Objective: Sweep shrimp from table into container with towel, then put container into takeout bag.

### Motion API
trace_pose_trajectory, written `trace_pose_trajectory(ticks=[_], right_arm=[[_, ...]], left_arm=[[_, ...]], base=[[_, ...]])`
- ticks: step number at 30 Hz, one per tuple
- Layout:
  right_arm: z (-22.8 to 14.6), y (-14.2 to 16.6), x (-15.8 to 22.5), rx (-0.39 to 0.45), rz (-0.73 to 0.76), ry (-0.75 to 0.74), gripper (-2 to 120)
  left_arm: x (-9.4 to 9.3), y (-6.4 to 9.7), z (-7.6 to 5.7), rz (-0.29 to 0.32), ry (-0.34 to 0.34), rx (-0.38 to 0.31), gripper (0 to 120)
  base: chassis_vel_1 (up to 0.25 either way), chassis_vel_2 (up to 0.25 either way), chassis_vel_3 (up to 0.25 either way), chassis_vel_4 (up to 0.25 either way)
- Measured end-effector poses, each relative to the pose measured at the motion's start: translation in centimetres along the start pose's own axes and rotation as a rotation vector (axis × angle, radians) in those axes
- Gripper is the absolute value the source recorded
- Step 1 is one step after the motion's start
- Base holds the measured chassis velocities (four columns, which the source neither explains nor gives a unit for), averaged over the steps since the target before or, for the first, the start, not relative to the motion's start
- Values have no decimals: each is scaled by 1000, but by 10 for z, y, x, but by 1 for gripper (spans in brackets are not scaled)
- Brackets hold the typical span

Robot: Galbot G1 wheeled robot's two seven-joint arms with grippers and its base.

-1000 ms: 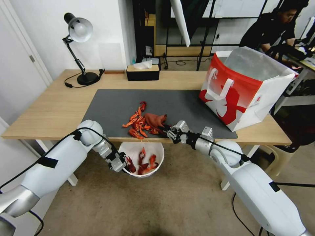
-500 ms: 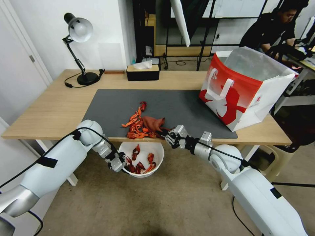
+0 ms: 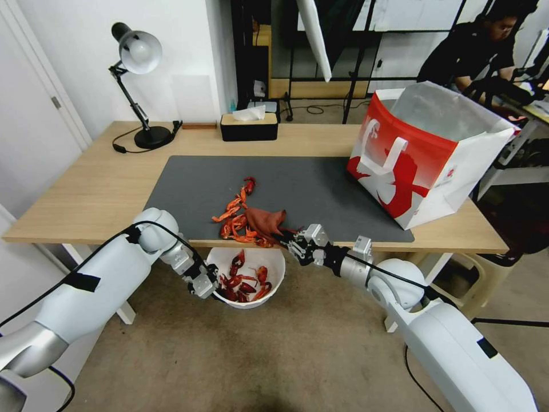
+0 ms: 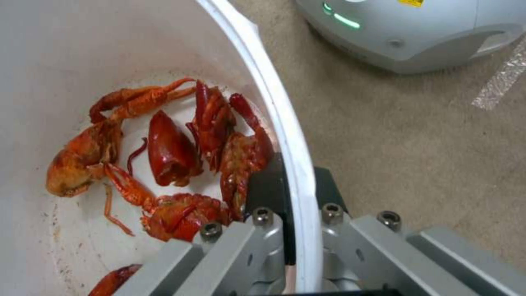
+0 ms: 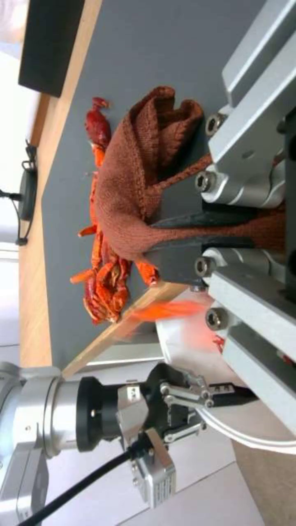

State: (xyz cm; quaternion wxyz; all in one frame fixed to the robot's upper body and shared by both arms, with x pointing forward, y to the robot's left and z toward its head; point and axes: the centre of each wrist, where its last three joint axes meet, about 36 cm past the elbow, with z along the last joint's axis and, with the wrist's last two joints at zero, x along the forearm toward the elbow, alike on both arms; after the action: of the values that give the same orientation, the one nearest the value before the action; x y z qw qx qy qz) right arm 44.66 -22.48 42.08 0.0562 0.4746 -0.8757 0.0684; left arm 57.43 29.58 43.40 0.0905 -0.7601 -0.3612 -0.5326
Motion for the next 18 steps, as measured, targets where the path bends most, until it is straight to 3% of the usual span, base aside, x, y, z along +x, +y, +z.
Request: trace_pose_trajectory(ticks=[18], right_arm=[[1,16,11,2,-4,-11,2]], left_arm=[[1,-3,2,-3,2,6,0]], base=[[0,0,0,0]])
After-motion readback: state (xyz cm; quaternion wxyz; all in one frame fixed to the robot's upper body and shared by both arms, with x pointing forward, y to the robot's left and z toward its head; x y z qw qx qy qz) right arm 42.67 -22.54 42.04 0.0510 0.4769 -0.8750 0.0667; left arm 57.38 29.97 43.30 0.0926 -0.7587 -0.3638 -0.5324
